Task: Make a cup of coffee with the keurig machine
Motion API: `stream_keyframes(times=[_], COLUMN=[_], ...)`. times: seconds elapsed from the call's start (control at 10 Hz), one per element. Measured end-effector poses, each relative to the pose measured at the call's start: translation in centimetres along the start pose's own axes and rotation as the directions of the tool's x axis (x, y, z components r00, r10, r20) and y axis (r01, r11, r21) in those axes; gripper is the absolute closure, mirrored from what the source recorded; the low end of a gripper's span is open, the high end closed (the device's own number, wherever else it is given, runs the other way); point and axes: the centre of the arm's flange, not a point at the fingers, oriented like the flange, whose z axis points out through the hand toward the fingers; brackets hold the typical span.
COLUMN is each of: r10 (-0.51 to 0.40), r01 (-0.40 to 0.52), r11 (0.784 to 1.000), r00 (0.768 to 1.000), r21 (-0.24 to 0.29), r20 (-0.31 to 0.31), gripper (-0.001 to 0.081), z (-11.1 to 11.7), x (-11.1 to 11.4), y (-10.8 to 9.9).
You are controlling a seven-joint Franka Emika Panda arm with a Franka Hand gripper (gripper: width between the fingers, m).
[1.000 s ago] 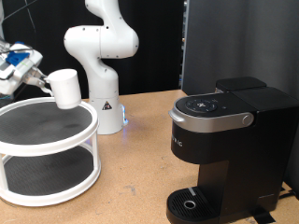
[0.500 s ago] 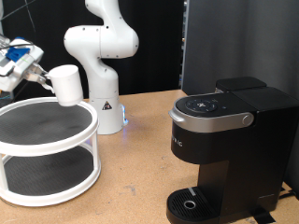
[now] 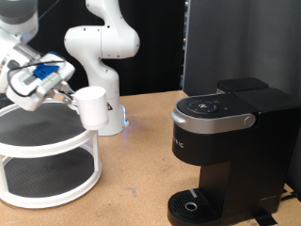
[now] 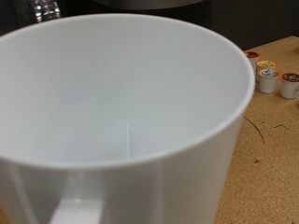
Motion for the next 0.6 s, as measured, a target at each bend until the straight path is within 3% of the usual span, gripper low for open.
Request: stream_keyframes(times=[0.6], r10=[0.023], r01=[-0.025], r11=[0.999], r00=[0.998], r21=[-0.036], r20=[-0.060], gripper=[0.0741], z=[9.2], x=[3.7], y=[-3.3])
